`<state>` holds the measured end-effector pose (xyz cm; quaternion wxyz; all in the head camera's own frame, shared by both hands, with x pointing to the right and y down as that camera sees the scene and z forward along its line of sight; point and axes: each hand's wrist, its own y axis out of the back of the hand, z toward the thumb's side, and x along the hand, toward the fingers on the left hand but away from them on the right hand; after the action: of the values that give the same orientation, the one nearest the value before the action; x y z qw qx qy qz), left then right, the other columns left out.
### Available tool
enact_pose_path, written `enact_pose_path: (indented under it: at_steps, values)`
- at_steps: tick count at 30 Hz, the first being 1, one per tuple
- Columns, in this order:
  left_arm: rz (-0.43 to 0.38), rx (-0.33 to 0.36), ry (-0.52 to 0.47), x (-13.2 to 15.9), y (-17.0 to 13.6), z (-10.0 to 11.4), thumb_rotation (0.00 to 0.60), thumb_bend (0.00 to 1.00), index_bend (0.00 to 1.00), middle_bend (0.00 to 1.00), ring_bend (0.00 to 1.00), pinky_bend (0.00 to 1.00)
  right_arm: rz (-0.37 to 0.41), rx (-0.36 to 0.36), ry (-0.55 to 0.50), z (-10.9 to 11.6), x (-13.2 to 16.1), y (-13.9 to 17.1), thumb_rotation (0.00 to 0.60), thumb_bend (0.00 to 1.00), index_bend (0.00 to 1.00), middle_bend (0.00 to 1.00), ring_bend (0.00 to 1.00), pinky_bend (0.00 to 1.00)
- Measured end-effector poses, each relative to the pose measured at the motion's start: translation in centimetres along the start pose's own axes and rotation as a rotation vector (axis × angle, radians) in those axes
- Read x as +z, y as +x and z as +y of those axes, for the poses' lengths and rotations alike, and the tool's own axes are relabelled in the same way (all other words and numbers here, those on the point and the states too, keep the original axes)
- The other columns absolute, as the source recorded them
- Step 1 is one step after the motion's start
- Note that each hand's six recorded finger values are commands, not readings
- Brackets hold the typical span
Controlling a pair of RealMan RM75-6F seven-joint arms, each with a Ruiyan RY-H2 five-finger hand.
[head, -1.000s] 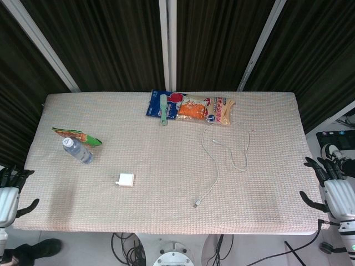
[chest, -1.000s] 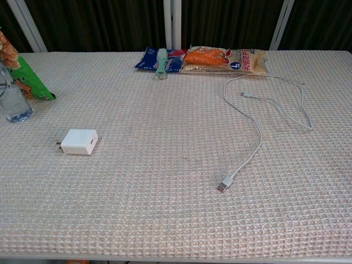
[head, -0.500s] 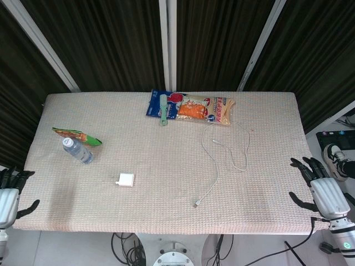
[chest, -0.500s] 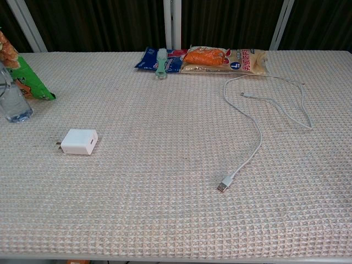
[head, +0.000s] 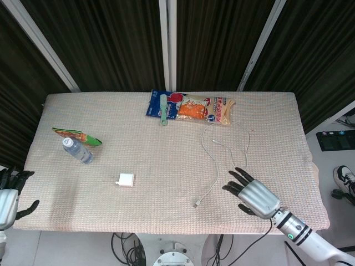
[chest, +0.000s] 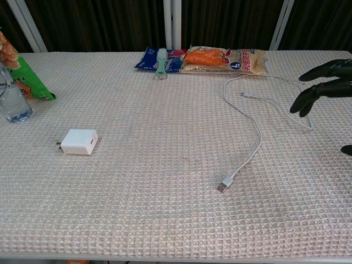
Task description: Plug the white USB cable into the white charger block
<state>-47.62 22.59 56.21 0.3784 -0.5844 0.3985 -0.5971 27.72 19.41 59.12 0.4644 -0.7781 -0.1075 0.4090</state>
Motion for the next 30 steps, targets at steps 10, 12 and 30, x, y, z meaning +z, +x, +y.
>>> enact_pose_path:
  at_steps: [10, 12, 30]
  values:
    - [0.008, -0.013, -0.005, -0.5, 0.2, -0.4, 0.600, 0.19, 0.21, 0.19, 0.00, 0.00, 0.137, 0.009, 0.169, -3.3, 5.3, -6.5, 0.600, 0.26, 0.39, 0.30, 0.05, 0.00]
    - [0.008, -0.017, -0.008, -0.5, 0.2, -0.6, 0.600, 0.19, 0.21, 0.19, 0.00, 0.00, 0.137, 0.006, 0.185, -3.9, 5.4, -7.2, 0.600, 0.26, 0.39, 0.31, 0.05, 0.00]
    - [0.010, -0.028, -0.025, -1.0, 0.5, -1.4, 0.600, 0.19, 0.21, 0.19, 0.00, 0.00, 0.117, -0.012, 0.139, -6.9, 6.4, -9.5, 0.600, 0.31, 0.44, 0.33, 0.07, 0.00]
